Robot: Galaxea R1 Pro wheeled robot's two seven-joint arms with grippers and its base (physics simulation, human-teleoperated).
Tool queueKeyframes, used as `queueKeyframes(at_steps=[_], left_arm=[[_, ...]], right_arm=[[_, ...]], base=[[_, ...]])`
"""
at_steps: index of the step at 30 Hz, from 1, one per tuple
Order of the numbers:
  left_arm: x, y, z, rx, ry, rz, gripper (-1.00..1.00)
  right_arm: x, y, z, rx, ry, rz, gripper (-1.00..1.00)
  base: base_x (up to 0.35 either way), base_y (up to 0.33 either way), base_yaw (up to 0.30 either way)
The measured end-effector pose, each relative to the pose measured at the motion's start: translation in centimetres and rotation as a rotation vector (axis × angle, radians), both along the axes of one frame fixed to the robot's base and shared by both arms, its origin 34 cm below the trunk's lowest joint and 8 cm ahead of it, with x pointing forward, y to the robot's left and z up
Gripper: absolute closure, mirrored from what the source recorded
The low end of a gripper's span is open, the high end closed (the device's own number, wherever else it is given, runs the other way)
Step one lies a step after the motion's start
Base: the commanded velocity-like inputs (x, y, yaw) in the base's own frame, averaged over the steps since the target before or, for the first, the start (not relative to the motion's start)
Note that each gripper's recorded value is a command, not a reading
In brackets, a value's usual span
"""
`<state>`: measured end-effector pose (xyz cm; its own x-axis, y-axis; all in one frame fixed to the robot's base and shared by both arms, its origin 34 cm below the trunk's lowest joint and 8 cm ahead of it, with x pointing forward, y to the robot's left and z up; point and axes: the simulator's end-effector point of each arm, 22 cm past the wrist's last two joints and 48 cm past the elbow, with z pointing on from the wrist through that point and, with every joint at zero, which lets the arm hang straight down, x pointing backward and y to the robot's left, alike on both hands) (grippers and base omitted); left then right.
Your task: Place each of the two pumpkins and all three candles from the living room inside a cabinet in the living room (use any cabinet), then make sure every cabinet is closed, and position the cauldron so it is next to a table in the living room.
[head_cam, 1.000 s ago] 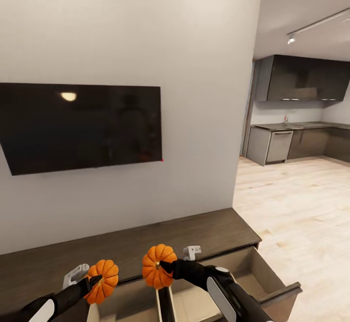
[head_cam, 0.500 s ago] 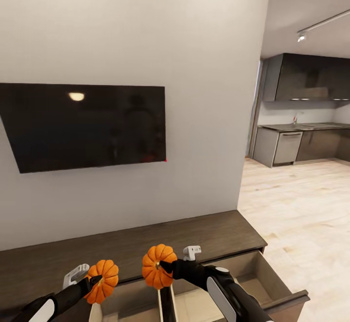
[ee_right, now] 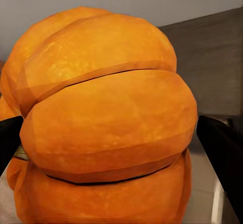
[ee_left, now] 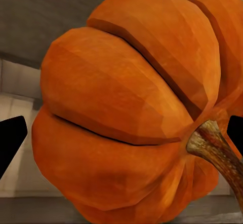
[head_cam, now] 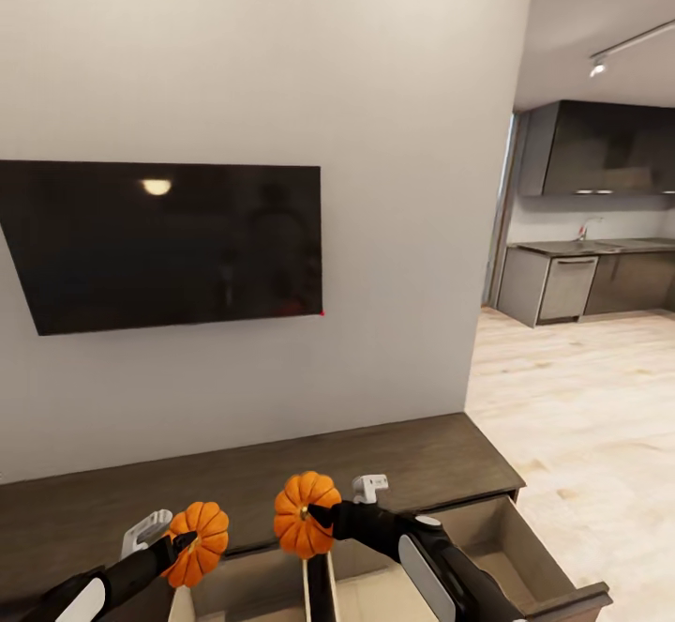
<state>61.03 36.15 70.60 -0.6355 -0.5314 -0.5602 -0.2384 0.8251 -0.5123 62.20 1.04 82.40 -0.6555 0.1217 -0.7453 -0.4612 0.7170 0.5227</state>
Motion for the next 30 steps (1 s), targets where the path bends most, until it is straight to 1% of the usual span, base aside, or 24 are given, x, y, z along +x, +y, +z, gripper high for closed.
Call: queueKeyframes(at_steps=[3, 7, 22, 27, 30], left_arm=[[0.01, 0.0, 0.02, 0.0, 0.0, 0.0, 1.0], [0.05, 0.0, 0.02, -0.001, -0.002, 0.001, 1.0], [0.01, -0.01, -0.03, 0.0, -0.001, 0.0, 1.0], [0.0, 0.02, 0.0, 0.001, -0.001, 0.001, 1.0], [0.01, 0.03, -0.02, 0.002, 0.0, 0.0, 1.0]], right_arm=[[0.0, -0.02, -0.02, 0.0, 0.001, -0.001, 1.0], [0.04, -0.03, 0.01, 0.003, 0.002, -0.002, 1.0], [0.05, -0.05, -0.03, -0.001, 0.0, -0.001, 1.0], [0.03, -0.08, -0.01, -0.004, -0.004, -0.001, 1.0], [0.05, -0.08, -0.03, -0.004, -0.004, -0.001, 1.0]], base=[[0.187, -0.11, 0.195], [0.058, -0.028, 0.14], [0.068, -0.029, 0.028], [0.196, -0.004, 0.013], [0.073, 0.0, 0.002]])
